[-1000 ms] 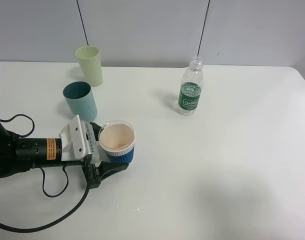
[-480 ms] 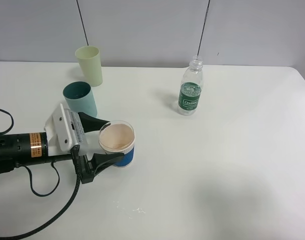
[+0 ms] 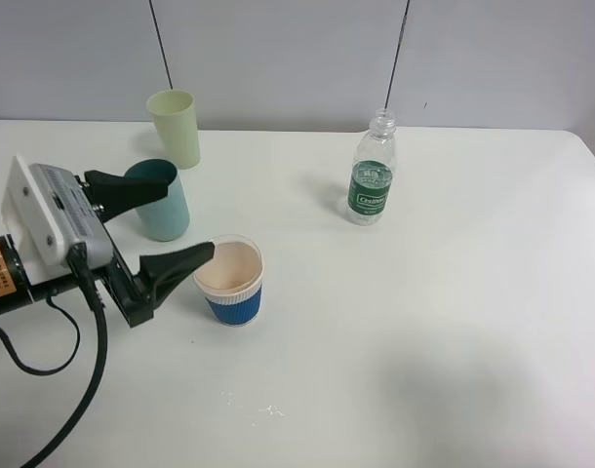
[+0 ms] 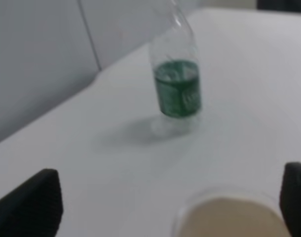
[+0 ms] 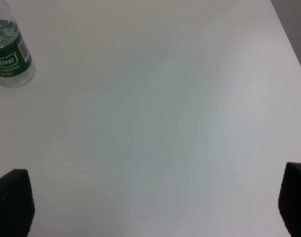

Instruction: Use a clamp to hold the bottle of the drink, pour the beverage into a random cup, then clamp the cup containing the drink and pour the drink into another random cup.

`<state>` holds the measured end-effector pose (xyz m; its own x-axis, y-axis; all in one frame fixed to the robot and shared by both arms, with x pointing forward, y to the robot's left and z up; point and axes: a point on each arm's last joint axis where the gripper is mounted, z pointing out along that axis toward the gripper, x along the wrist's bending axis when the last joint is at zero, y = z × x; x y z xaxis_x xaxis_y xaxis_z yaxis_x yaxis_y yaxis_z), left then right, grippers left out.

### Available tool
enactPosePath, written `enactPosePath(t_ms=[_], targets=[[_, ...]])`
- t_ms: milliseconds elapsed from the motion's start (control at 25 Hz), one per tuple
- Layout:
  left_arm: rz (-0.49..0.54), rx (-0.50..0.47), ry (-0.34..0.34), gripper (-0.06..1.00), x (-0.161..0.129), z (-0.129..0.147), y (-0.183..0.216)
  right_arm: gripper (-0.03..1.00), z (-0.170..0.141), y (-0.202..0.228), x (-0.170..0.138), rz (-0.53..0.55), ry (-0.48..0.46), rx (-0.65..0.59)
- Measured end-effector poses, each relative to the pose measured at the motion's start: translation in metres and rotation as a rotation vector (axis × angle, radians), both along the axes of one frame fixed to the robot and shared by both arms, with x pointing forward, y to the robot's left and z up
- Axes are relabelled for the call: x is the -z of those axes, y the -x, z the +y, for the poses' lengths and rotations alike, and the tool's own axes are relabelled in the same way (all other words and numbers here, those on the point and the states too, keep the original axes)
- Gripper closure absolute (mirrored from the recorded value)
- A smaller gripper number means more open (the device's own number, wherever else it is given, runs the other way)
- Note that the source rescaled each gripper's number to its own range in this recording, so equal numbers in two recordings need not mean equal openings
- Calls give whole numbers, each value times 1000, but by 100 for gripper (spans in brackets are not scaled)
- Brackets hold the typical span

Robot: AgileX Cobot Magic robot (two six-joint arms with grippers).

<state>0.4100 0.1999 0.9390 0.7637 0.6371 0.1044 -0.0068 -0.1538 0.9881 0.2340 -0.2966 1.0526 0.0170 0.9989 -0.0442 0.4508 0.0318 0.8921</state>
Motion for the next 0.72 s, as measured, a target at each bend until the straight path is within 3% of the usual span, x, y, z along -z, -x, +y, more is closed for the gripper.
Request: enactPosePath(t_ms=[120, 200, 400, 520, 720], targets=[[53, -119, 76, 6, -11, 8, -3, -3, 0, 0, 0, 0, 0, 0], [75, -198, 111, -1, -16, 14, -4, -3, 0, 0, 0, 0, 0, 0], [38, -365, 202, -3, -39, 30, -2, -3, 0, 0, 0, 0, 0, 0], [-18, -417, 205, -3, -56, 36, 1, -3, 0, 0, 0, 0, 0, 0], [-4, -494, 112, -3, -90, 44, 2, -3, 0, 0, 0, 0, 0, 0]])
